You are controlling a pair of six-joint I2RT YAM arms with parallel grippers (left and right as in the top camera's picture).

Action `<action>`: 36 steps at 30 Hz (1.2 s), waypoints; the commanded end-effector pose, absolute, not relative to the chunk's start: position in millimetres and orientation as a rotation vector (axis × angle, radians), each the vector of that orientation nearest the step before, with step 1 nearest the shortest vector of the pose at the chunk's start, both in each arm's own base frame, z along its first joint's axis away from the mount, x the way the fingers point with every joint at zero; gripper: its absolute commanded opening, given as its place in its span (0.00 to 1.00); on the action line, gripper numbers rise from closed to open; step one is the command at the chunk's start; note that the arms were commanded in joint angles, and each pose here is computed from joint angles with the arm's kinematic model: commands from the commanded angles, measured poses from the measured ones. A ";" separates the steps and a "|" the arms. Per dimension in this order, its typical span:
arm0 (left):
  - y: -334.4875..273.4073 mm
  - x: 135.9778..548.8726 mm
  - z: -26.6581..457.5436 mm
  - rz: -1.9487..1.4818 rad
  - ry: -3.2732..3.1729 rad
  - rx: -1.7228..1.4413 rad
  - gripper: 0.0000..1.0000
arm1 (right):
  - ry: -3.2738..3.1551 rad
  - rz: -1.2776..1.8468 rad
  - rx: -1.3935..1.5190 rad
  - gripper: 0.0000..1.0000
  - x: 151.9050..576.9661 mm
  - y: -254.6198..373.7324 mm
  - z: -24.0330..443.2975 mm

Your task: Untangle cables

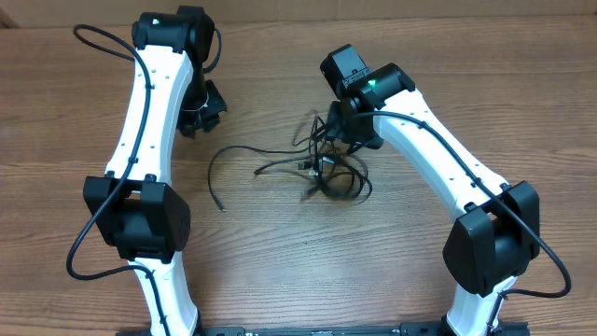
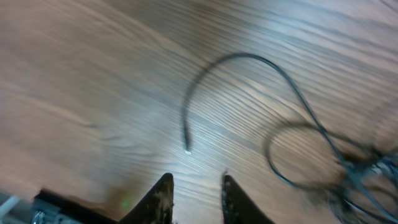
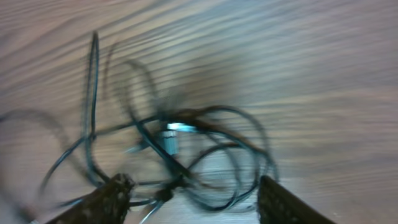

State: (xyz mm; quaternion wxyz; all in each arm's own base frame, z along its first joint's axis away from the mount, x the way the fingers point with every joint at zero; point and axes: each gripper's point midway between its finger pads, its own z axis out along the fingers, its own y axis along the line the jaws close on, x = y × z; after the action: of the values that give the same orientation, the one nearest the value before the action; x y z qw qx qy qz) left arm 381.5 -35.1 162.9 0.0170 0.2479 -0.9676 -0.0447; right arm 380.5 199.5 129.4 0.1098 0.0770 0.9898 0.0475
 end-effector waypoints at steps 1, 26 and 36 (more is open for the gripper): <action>-73.5 377.4 169.6 0.172 -3.014 0.542 0.29 | 2.975 0.442 -0.066 0.73 364.0 239.2 131.8; -84.4 379.6 165.2 0.208 -3.024 0.494 0.54 | 3.091 0.489 -0.101 0.04 352.2 247.5 90.7; -129.3 374.5 178.8 0.618 -2.944 0.276 0.53 | 2.719 0.932 -0.625 0.04 325.4 300.8 238.7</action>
State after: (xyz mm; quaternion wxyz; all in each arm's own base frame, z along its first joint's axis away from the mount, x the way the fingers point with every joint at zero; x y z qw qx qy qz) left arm 379.2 -101.3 162.3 0.0582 0.1380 -0.9811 0.1228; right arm 347.6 274.6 162.1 0.0381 -0.1170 0.9657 0.2287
